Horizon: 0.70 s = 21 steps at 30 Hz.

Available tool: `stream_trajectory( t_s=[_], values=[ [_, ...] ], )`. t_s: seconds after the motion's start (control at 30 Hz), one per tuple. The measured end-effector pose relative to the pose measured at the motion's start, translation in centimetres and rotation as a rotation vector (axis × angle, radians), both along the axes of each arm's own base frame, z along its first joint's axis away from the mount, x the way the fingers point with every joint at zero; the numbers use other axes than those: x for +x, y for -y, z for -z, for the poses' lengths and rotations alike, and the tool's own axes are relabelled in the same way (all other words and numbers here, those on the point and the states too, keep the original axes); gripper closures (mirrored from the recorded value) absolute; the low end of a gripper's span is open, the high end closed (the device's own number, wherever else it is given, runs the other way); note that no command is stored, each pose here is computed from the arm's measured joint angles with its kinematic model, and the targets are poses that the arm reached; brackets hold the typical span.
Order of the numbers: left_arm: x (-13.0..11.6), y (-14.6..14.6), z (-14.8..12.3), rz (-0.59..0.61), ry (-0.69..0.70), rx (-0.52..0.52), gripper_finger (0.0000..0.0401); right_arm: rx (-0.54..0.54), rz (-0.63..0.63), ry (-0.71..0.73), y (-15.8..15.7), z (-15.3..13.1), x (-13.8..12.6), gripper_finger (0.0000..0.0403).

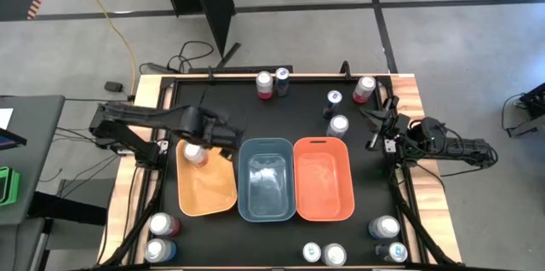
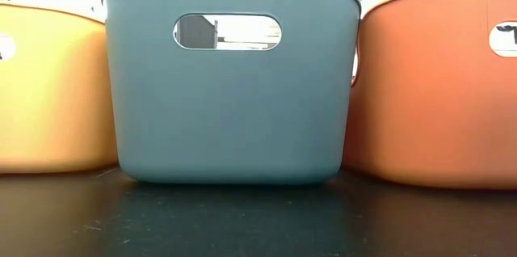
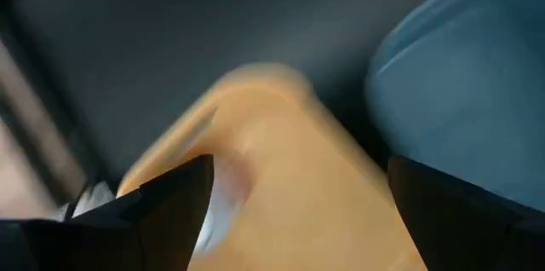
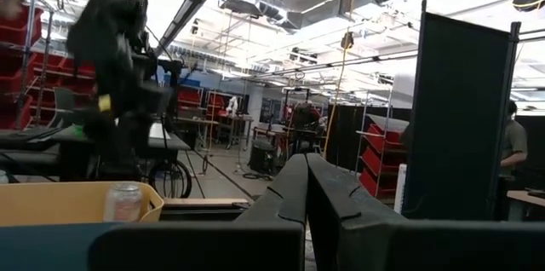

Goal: Sort soda cans
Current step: Put the top right pink-white soda can into the yellow bin

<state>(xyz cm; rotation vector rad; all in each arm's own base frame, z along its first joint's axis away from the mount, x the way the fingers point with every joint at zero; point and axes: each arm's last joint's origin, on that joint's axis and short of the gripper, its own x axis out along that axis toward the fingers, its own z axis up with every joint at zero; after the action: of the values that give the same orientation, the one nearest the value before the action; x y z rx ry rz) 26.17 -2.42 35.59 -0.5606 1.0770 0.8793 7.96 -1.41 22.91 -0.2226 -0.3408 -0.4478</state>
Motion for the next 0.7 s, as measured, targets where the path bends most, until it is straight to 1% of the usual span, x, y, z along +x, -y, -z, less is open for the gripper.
stream_trajectory(
  t_s=[0.07,0.13,0.3,0.37,0.43,0.47,0.53,0.6,0.7],
  values=[
    [1.0,-0.1,-2.2,0.064,0.151,0.093,0.0056,0.000,-0.001,0.000,0.0,0.0,0.0,0.0381],
    [2.1,0.0,-4.1,0.151,0.299,0.209,0.0056,0.001,-0.001,0.000,0.0,0.0,0.0,0.0381],
    [5.5,0.6,-8.6,0.447,0.634,0.535,0.0056,0.001,0.000,0.000,0.0,0.0,0.0,0.0381],
    [6.3,0.8,-9.7,0.547,0.713,0.651,0.0056,0.001,-0.001,0.000,0.0,0.0,0.0,0.0381],
    [6.9,1.0,-10.6,0.629,0.786,0.737,0.0056,0.002,-0.001,0.000,0.0,0.0,0.0,0.0381],
    [7.0,1.1,-10.8,0.672,0.799,0.762,0.0056,0.003,-0.002,0.001,0.0,0.0,0.0,0.0381],
    [7.3,1.3,-11.0,0.751,0.839,0.781,0.0056,0.020,-0.009,0.009,0.0,0.0,0.0,0.0381],
    [7.7,1.5,-11.0,0.815,0.871,0.785,0.0056,0.048,-0.021,0.023,0.0,0.0,0.0,0.0381],
    [8.0,2.2,-10.6,0.906,0.868,0.781,0.0056,0.074,-0.032,0.034,0.0,0.0,0.0,0.0381]
  ],
)
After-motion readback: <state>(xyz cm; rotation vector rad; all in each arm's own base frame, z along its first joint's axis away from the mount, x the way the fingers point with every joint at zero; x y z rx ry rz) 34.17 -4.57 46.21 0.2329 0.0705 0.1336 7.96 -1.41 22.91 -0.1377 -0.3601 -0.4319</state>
